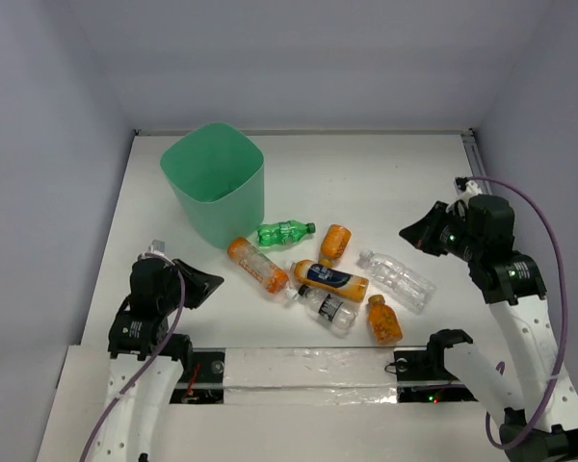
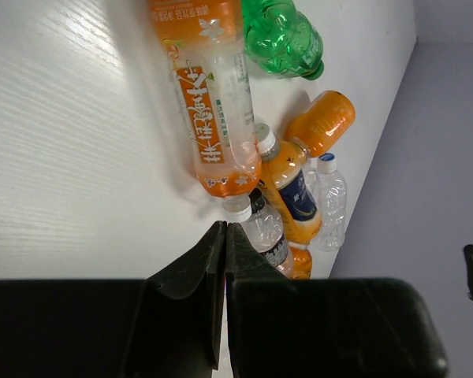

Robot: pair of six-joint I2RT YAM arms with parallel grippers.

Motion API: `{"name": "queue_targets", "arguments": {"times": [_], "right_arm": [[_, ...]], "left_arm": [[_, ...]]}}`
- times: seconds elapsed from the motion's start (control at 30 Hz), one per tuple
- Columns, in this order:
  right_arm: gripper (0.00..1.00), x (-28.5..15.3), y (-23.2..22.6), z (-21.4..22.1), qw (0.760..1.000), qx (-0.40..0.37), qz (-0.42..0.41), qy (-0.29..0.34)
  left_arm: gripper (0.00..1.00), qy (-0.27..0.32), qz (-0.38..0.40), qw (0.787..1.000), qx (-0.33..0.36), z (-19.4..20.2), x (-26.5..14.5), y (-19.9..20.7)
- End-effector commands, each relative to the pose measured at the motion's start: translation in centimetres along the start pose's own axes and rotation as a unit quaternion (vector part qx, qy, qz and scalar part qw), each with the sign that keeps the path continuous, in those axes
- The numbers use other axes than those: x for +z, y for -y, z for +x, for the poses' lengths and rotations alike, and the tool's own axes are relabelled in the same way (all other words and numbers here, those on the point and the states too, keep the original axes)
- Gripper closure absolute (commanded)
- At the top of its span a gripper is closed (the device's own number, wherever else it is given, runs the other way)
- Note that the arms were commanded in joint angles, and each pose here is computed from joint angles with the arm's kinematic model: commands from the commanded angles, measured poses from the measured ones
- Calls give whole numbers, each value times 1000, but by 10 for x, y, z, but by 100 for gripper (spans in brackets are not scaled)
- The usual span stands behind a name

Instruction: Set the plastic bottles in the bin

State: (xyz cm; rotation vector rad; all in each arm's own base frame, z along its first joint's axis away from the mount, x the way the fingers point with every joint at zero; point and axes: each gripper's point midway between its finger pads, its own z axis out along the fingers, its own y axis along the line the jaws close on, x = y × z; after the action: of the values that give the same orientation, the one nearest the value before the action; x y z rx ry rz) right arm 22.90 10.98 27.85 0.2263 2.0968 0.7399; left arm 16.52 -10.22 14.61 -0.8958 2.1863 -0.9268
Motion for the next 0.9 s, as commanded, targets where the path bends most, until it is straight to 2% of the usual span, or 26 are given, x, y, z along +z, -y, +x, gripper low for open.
{"name": "queue_targets", "arguments": {"times": [0.0,0.2,0.23,0.27,0.3,0.33,0.37,0.47,0.5,0.53,0.57,0.63,0.67,0.77,0.87], "right_arm": [[100,2,12,25,999,2,10,-32],[100,12,20,40,999,4,12,-50],[100,13,20,39,999,3,12,-49],[100,15,19,37,999,2,12,-48],[100,16,20,36,999,1,14,-47],[100,16,18,36,999,-2,12,-49],[100,17,18,34,999,-6,13,-48],[100,18,18,31,999,-13,15,-48],[99,17,17,31,999,-15,14,-48],[96,17,18,32,999,-15,14,-49],[83,16,16,34,998,-22,10,-53],[67,15,17,39,998,-26,8,-59],[53,15,18,40,998,-29,7,-61],[37,16,20,47,997,-31,1,-67],[30,17,17,53,996,-33,-14,-79]], "left_arm": [[100,13,19,1000,3,-8,7,11],[100,8,-6,1000,-2,-1,27,9],[100,-15,3,1000,15,15,29,18],[100,10,-6,1000,1,10,32,24],[100,3,-21,1000,3,18,38,25],[100,-21,-14,999,27,41,37,33],[100,2,-24,999,28,41,41,35],[100,-16,-57,998,8,72,56,35],[97,-5,-76,997,-5,74,64,32],[89,1,-79,997,-8,74,67,33],[71,18,-75,997,-13,68,69,40],[50,38,-78,996,-18,62,72,43],[32,51,-72,996,-20,57,72,49],[13,67,-84,994,-31,52,78,48],[11,80,-105,991,-38,47,88,37]]}}
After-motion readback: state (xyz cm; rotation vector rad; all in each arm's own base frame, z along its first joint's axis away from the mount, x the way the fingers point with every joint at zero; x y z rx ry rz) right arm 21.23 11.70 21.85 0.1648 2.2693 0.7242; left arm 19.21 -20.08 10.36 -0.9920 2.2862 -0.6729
